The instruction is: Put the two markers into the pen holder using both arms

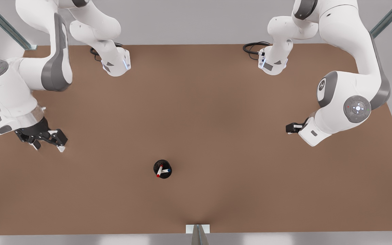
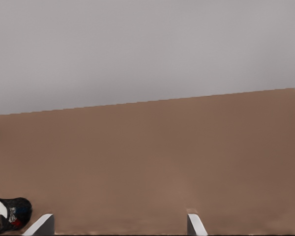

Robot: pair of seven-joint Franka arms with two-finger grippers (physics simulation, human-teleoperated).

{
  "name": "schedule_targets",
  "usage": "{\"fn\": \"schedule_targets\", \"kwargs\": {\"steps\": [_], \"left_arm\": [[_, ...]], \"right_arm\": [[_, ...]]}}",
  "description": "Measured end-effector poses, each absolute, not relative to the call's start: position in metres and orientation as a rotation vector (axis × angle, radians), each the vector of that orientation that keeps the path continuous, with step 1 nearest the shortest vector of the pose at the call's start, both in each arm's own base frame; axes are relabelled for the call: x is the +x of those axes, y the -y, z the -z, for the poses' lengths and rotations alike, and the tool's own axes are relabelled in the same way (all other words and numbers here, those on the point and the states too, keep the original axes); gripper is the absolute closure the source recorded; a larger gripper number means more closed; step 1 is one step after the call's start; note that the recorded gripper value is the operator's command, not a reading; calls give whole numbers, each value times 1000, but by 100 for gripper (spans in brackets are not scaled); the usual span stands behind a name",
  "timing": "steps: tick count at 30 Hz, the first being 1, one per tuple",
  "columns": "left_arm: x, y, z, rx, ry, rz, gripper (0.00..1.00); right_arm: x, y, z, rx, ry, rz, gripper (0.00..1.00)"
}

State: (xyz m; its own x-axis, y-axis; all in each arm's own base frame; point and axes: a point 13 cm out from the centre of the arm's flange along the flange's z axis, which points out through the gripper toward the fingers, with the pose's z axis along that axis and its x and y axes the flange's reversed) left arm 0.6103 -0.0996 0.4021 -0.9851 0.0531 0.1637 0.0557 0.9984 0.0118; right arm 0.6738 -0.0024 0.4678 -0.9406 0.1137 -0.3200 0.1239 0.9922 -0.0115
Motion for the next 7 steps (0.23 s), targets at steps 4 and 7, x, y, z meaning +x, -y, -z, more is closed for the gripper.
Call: {"fn": "schedule_targets", "kwargs": {"steps": [4, 7], "left_arm": [[608, 99, -395, -87, 2953, 24, 0], [607, 101, -389, -96, 2938, 24, 0]], "right_arm": [[655, -22, -444, 117, -2964, 32, 0], [642, -31, -435, 87, -3029, 25, 0]]}}
